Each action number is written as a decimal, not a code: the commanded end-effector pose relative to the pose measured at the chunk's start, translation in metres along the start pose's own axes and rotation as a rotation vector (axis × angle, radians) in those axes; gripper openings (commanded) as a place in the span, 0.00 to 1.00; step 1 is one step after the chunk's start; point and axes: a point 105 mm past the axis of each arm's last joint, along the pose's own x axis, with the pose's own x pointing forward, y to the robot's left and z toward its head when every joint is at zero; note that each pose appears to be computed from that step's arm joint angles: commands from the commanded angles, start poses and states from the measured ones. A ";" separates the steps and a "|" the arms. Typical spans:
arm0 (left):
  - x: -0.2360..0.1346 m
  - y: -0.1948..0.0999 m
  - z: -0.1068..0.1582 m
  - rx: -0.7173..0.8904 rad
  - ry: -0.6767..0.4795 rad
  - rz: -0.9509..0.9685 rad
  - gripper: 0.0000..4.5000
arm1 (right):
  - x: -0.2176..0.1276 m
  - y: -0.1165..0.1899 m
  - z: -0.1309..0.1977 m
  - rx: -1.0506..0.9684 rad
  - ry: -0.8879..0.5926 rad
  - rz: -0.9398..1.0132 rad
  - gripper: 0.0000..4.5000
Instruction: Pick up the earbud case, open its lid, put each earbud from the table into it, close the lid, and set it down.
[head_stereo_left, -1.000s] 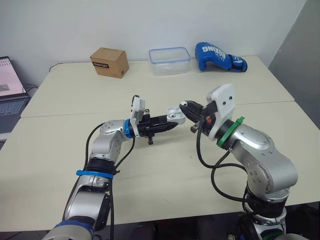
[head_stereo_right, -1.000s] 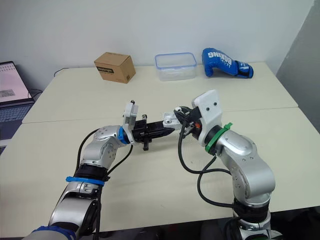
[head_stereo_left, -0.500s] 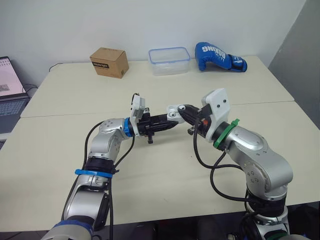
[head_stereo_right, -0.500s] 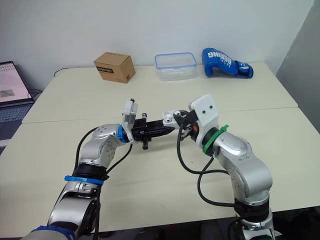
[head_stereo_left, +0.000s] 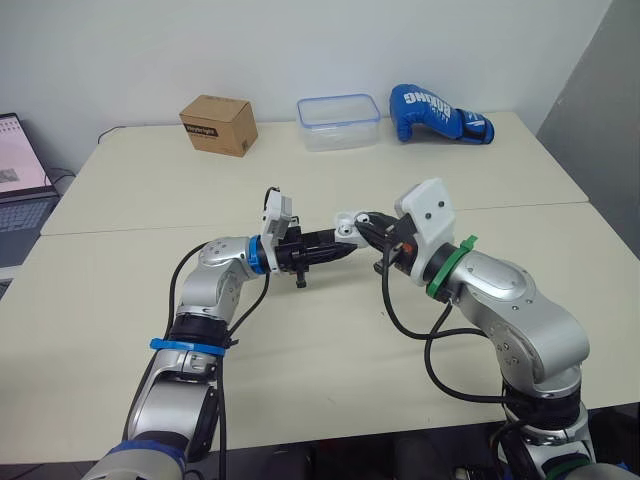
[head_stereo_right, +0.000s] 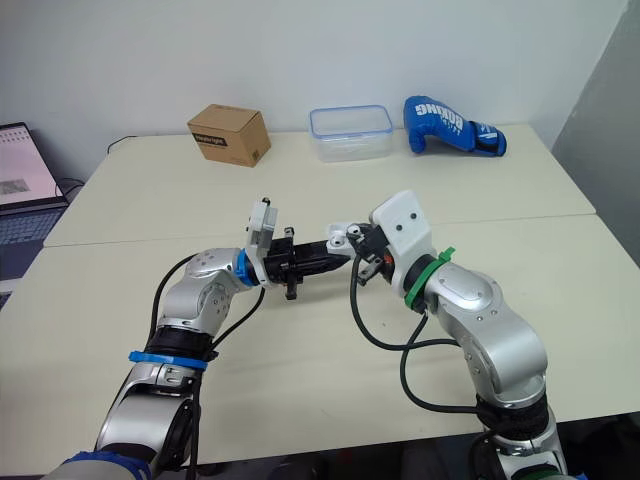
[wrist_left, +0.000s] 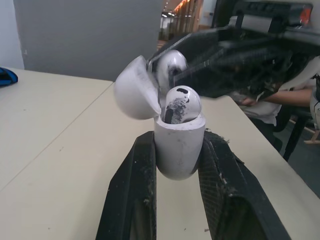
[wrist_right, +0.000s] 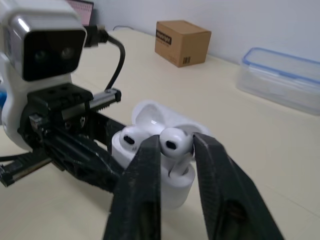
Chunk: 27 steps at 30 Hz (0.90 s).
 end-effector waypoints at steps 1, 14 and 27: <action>0.003 -0.002 0.020 0.073 -0.041 -0.027 0.17 | -0.002 -0.002 0.005 -0.010 -0.015 -0.006 0.55; -0.001 -0.001 0.017 0.065 -0.036 -0.024 0.17 | -0.019 -0.018 0.046 0.039 -0.133 0.169 0.99; -0.002 -0.012 0.028 0.066 -0.066 -0.056 0.17 | 0.017 -0.061 0.043 -0.058 0.045 0.322 0.14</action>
